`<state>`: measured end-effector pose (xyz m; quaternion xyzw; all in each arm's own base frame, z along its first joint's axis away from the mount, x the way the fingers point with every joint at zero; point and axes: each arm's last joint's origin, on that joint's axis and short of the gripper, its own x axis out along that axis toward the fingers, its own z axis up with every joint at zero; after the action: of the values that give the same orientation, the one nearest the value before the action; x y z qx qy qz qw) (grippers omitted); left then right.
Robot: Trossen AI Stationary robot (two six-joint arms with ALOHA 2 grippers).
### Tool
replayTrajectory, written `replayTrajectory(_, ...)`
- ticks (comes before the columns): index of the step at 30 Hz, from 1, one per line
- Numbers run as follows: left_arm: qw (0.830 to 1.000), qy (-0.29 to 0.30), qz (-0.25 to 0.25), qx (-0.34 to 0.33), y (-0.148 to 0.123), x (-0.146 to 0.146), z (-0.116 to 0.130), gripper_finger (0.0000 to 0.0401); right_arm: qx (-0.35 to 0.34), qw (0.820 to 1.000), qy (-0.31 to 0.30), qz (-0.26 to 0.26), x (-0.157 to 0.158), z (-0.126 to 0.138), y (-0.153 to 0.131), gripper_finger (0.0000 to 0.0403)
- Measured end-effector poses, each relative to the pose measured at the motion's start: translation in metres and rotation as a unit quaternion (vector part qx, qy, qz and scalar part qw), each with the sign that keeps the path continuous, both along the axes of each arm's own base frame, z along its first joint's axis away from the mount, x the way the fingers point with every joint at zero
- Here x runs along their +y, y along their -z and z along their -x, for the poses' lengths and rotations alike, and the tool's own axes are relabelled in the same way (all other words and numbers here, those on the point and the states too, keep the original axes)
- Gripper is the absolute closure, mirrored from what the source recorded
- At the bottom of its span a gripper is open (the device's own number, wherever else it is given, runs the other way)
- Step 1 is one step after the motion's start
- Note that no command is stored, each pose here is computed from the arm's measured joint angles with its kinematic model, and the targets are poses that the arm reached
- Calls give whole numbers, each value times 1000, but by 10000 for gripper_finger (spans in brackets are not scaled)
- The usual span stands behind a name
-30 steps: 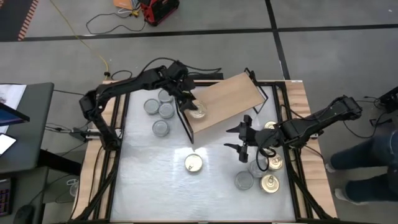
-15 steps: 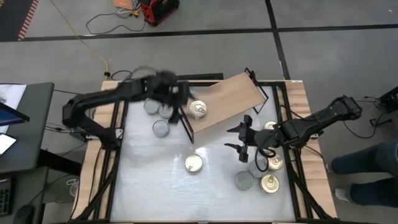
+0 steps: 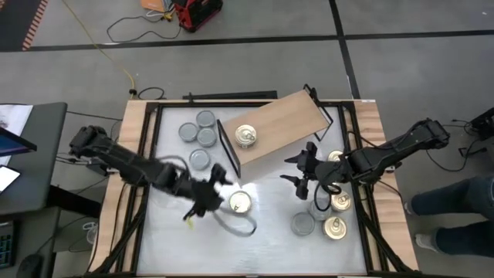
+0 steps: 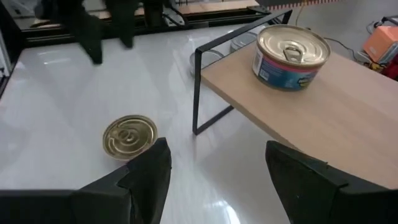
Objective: Stack canned seafood by type on shelf
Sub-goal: Stack the blue tuna can on top of the blue tuna can
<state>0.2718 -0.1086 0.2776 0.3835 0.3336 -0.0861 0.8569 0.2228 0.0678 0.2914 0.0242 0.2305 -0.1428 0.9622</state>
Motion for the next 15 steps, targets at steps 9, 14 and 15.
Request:
replayTrajectory(9,999,29,17,4,53,-27,7,102,-12,1000,5,8,0,-2,-2,117)
replayTrajectory(14,998,50,-19,25,83,-34,-5,102,-12,1000,3,14,0,-2,-2,117)
replayTrajectory(15,998,54,-24,27,88,-35,-7,102,-13,1000,4,16,0,-2,-2,117)
